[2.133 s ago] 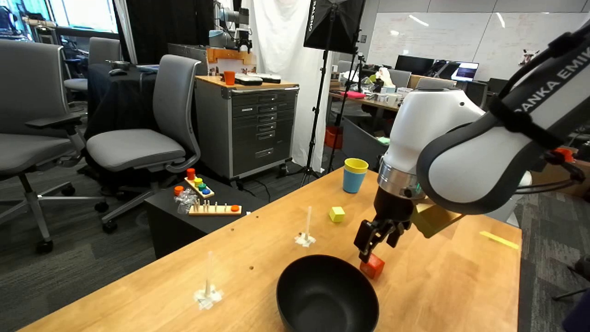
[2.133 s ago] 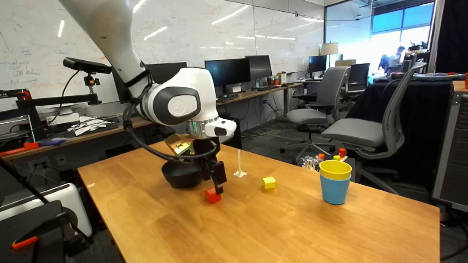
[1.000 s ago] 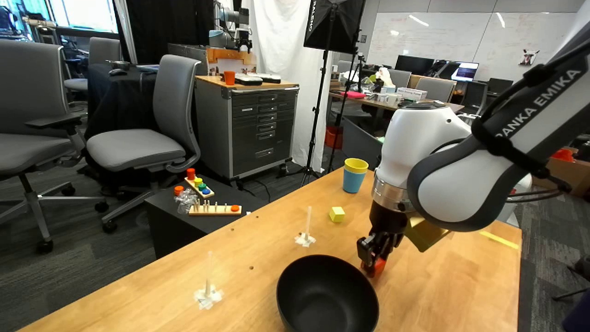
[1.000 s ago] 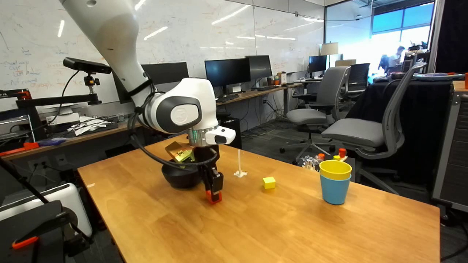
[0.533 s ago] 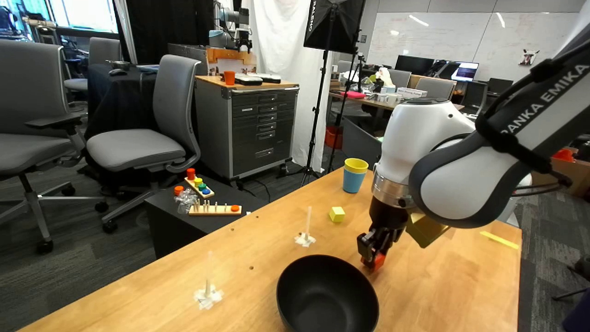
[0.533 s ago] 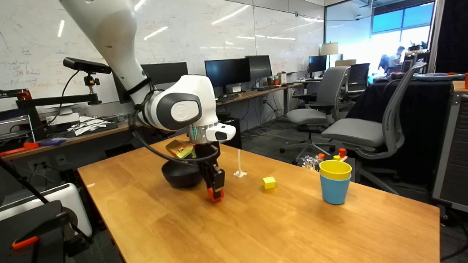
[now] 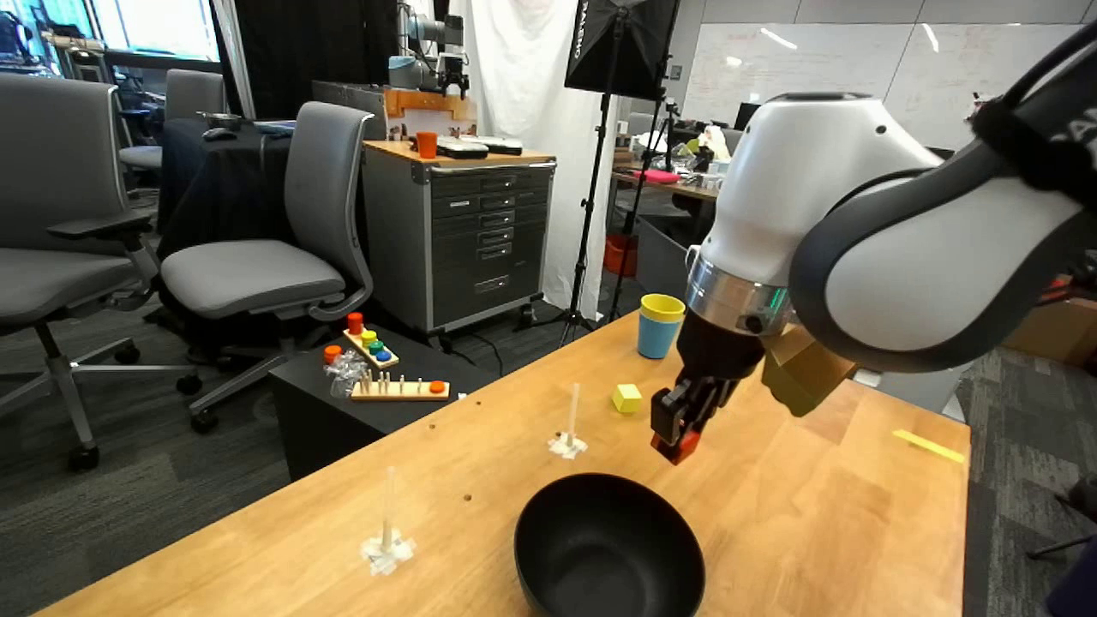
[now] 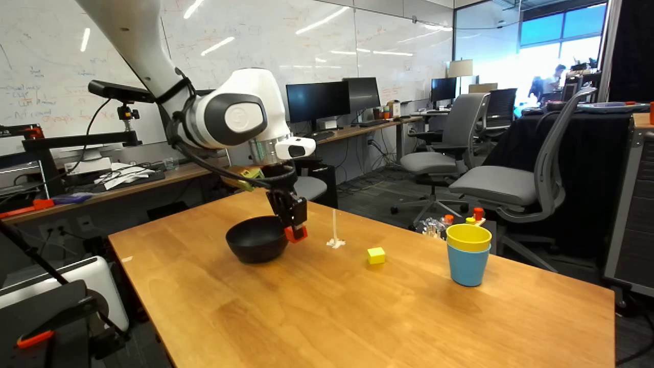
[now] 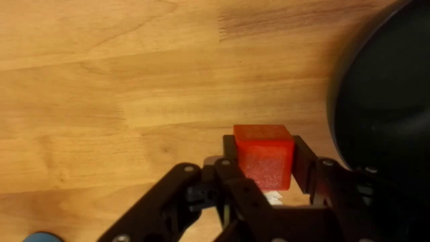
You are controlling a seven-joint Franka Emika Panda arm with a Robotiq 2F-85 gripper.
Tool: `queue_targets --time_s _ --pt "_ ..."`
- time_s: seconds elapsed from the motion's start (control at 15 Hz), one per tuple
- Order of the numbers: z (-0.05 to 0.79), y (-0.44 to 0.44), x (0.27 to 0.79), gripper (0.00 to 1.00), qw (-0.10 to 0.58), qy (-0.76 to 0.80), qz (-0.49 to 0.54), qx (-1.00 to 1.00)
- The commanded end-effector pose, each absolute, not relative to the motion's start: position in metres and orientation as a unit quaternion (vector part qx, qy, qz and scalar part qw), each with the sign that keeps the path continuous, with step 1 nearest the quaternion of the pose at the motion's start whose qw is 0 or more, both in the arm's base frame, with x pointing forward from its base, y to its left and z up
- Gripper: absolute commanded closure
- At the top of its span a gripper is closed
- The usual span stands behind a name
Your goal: Pick the orange and yellow cubes and put them in the bowl
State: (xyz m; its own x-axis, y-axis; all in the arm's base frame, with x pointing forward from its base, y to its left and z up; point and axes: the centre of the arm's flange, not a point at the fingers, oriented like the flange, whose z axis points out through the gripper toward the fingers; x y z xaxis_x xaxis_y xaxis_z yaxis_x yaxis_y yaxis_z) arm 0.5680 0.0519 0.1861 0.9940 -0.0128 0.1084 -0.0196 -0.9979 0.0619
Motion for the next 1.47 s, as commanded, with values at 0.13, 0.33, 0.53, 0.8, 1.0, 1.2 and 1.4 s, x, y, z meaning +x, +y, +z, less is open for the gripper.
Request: queue_targets --time_s 0.13,0.33,0.53,0.8,1.0,1.2,1.4 --pt "0.253 0.078 0.537 0.83 0.034 0.029 0.081 0.996" --pt "0.26 0.094 0.529 0.83 0.034 0.051 0.091 0.994" --pt "0.249 0.11 0.525 0.83 0.037 0.078 0.091 0.992" --pt "0.232 0.124 0.523 0.83 0.039 0.091 0.07 0.993" --pt "0.223 0.135 0.527 0.83 0.047 0.096 0.059 0.992" --pt "0.215 0.143 0.527 0.83 0.049 0.106 0.045 0.992" --pt "0.211 0.147 0.526 0.83 0.052 0.114 0.035 0.991"
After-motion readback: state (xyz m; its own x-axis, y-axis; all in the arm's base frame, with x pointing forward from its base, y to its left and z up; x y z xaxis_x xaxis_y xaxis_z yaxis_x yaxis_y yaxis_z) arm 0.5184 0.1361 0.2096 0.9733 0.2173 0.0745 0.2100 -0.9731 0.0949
